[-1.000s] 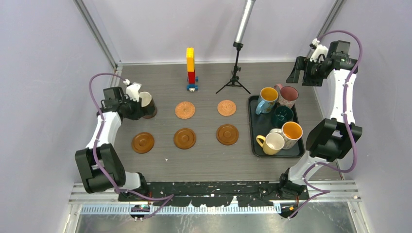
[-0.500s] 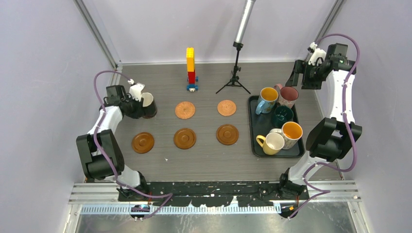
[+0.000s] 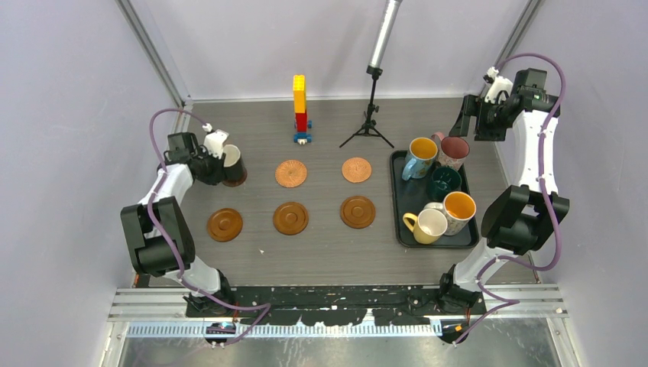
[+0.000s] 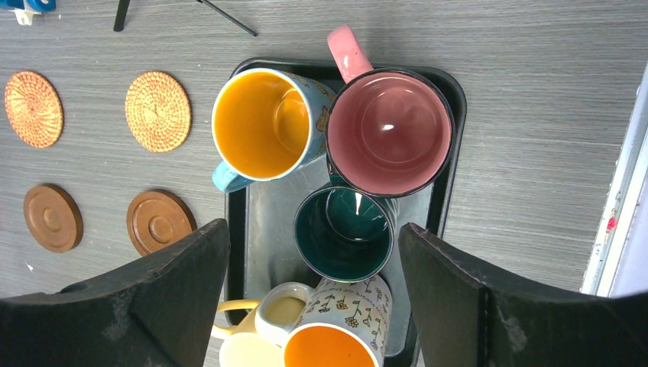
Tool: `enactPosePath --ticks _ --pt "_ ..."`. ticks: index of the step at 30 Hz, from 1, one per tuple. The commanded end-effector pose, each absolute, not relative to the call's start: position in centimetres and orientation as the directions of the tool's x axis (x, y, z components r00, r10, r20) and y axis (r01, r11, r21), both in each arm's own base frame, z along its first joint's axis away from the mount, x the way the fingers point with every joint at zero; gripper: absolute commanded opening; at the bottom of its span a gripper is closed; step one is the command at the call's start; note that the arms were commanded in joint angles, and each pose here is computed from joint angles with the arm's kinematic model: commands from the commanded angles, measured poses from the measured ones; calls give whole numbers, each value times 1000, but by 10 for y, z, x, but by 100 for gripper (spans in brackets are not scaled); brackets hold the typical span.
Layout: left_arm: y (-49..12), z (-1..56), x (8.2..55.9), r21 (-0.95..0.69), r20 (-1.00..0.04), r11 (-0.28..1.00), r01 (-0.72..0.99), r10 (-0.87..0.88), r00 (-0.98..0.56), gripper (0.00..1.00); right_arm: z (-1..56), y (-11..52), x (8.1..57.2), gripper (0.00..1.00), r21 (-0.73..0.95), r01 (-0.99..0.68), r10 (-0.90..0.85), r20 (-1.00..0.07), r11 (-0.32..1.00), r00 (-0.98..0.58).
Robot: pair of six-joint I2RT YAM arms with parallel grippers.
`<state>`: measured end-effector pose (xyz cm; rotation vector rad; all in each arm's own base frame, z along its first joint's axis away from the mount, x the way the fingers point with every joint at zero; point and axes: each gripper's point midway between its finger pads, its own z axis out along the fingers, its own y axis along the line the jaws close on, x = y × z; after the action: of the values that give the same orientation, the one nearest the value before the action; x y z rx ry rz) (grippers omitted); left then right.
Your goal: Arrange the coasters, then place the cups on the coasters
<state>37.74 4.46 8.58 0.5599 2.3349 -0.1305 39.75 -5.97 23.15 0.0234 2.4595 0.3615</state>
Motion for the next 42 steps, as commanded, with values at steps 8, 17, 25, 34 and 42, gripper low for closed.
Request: enactPosePath --ticks 8,17,25,34,42 --pt "64 115 407 195 -733 884 425 419 -537 3 251 -58 393 86 229 -99 75 -646 968 -760" --pt "60 115 394 153 -727 886 438 401 -557 10 251 -56 393 86 235 -99 79 -644 967 -761" --pt "58 113 388 148 -721 878 455 410 -558 28 251 -57 391 86 234 -95 81 -643 968 -761" --pt "58 129 384 157 -721 877 455 416 -554 56 252 -56 391 86 236 -96 82 -646 967 -759" --pt "63 211 388 190 -741 892 410 404 -537 100 250 -57 384 85 221 -91 73 -639 971 -766"
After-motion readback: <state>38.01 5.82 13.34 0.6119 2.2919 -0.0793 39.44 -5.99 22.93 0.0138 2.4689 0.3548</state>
